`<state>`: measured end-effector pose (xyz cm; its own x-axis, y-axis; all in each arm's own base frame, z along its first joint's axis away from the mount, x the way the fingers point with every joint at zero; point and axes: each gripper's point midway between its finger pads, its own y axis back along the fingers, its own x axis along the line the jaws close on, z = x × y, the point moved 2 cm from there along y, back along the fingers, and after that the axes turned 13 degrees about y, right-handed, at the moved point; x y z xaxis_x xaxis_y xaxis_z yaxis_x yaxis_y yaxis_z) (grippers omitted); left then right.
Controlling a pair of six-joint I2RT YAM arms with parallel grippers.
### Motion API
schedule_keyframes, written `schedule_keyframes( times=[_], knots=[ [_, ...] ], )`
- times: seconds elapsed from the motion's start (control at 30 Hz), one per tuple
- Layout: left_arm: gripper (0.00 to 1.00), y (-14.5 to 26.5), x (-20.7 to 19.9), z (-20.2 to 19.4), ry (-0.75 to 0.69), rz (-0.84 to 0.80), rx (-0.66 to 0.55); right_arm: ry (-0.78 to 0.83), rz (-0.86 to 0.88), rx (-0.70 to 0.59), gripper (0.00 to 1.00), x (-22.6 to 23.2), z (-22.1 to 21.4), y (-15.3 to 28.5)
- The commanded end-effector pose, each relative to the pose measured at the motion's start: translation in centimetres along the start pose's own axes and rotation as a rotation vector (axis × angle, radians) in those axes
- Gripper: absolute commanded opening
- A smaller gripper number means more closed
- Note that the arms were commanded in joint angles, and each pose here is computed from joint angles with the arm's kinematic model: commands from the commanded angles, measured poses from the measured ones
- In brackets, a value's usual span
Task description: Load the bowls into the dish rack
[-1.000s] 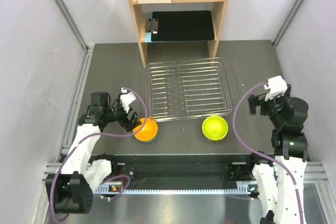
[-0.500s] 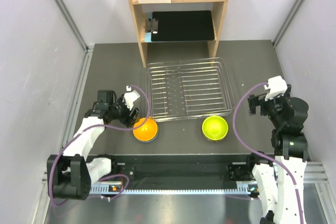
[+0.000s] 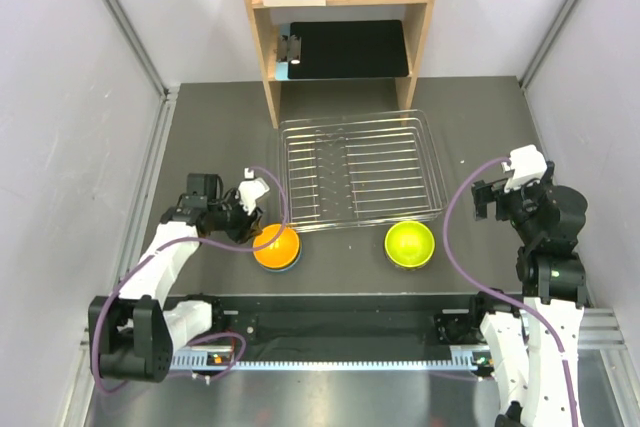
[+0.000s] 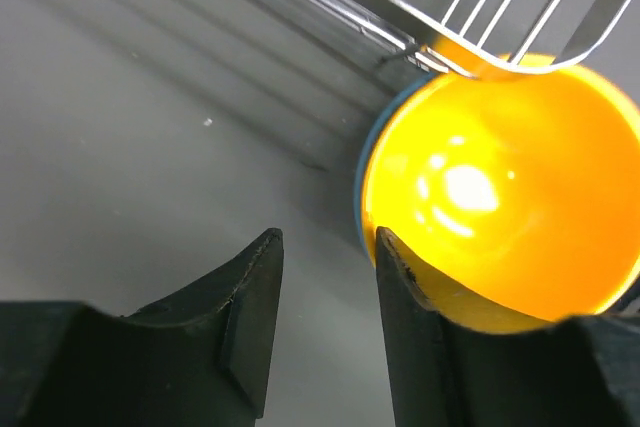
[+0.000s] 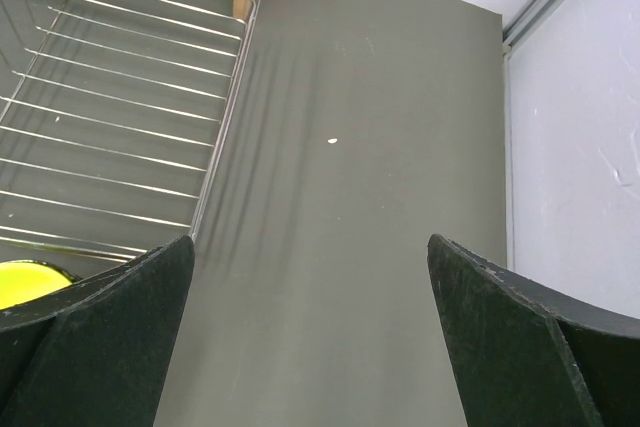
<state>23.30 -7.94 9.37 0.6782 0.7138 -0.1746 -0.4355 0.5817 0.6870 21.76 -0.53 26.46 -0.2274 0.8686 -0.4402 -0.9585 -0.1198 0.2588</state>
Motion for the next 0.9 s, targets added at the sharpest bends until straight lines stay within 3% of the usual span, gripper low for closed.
schedule_keyframes(
  times=[0.0,0.23,0.3,0.47,0.67,0.87],
  knots=[
    [0.46,0.0,-0.6,-0.6,-0.027,-0.049,0.059,0.018,-0.025,-0.034,1.0,-0.5,0.7,0.3],
    [0.48,0.2,-1.1,-0.8,-0.036,-0.066,0.074,0.016,-0.027,-0.031,1.0,-0.5,0.5,0.1],
    [0.55,0.3,-1.2,-0.7,-0.04,-0.076,0.077,0.015,-0.026,-0.029,1.0,-0.5,0.5,0.1],
    [0.56,0.6,-2.5,-0.6,-0.046,-0.143,0.071,0.015,-0.026,-0.027,1.0,-0.5,0.4,0.0],
    [0.49,0.2,-3.2,-0.7,-0.036,-0.191,0.087,0.016,-0.026,-0.029,1.0,-0.5,0.5,0.1],
    [0.27,-0.2,-3.7,-0.7,-0.029,-0.213,0.109,0.015,-0.025,-0.028,1.0,-0.5,0.4,0.0]
  ],
)
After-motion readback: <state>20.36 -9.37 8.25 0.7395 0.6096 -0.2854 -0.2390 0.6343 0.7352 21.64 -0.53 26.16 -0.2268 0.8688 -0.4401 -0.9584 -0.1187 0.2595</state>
